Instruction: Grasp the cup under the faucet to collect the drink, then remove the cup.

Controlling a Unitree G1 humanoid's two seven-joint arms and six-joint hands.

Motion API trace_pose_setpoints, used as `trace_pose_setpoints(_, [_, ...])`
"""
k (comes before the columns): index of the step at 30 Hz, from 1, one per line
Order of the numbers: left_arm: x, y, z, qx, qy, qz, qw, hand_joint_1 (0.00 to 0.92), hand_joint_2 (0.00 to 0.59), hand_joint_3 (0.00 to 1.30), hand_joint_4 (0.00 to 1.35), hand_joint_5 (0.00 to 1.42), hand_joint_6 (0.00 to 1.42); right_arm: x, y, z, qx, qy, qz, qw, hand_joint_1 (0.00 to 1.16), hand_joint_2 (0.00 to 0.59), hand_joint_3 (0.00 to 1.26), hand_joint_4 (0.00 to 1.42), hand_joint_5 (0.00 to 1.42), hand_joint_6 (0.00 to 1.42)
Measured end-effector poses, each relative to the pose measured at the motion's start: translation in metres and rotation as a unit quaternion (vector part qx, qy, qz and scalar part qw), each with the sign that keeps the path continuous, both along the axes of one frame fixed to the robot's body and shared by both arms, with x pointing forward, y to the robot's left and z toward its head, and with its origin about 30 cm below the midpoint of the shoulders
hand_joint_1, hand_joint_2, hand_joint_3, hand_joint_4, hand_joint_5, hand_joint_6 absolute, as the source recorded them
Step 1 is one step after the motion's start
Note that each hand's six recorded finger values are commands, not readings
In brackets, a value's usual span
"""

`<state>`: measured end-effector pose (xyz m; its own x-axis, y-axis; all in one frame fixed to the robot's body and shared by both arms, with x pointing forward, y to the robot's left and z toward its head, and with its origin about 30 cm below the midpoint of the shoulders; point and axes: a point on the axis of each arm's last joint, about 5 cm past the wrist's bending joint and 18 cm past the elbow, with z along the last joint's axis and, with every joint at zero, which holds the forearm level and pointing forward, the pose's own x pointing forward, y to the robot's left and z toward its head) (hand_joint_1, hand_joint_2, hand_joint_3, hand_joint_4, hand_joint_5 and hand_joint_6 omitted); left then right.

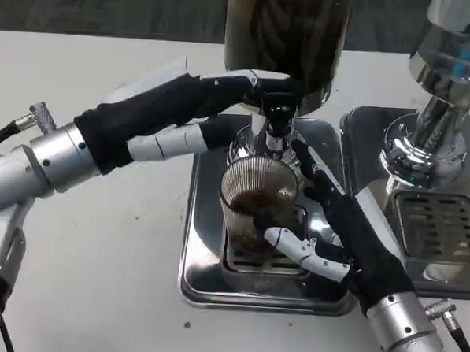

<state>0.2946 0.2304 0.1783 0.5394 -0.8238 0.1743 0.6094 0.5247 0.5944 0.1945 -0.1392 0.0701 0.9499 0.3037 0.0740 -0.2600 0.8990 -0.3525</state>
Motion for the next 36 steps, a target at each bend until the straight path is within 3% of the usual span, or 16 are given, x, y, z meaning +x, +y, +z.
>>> trace_pose_setpoints(3, [0.002, 0.004, -0.001, -0.039, 0.028, 0.008, 0.9988, 0.000, 0.086, 0.25, 0.19, 0.17, 0.08, 0.000, 0.0000, 0.0000, 0.000, 0.000, 0.000, 1.0000, 0.61, 0.226, 0.04, 0.02, 0.02, 0.08])
trace_pose_setpoints(6, [0.003, 0.010, -0.003, -0.092, 0.065, 0.023, 0.9934, 0.000, 0.086, 0.26, 0.20, 0.18, 0.09, 0.000, -0.0001, -0.0009, 0.003, 0.002, -0.001, 1.0000, 0.60, 0.230, 0.03, 0.01, 0.01, 0.08])
trace_pose_setpoints(9, [0.003, 0.015, -0.004, -0.119, 0.080, 0.034, 0.9891, 0.000, 0.086, 0.28, 0.22, 0.18, 0.09, 0.000, -0.0004, -0.0034, 0.004, 0.008, -0.001, 1.0000, 0.60, 0.223, 0.00, 0.01, 0.01, 0.08])
trace_pose_setpoints(17, [0.000, 0.027, 0.000, -0.150, 0.072, 0.057, 0.9844, 0.000, 0.085, 0.29, 0.23, 0.19, 0.09, 0.000, -0.0014, -0.0046, 0.013, 0.003, -0.002, 0.9999, 0.58, 0.213, 0.00, 0.00, 0.01, 0.07])
trace_pose_setpoints(25, [-0.011, 0.041, -0.011, -0.166, 0.089, 0.087, 0.9783, 0.000, 0.089, 0.30, 0.24, 0.20, 0.09, 0.000, -0.0032, -0.0087, 0.017, 0.005, -0.002, 0.9998, 0.57, 0.213, 0.00, 0.00, 0.01, 0.06])
trace_pose_setpoints(36, [-0.022, 0.053, -0.021, -0.167, 0.105, 0.114, 0.9737, 0.000, 0.092, 0.32, 0.26, 0.21, 0.10, 0.004, -0.0025, -0.0090, 0.002, 0.001, 0.010, 0.9999, 0.67, 0.200, 0.00, 0.00, 0.02, 0.09])
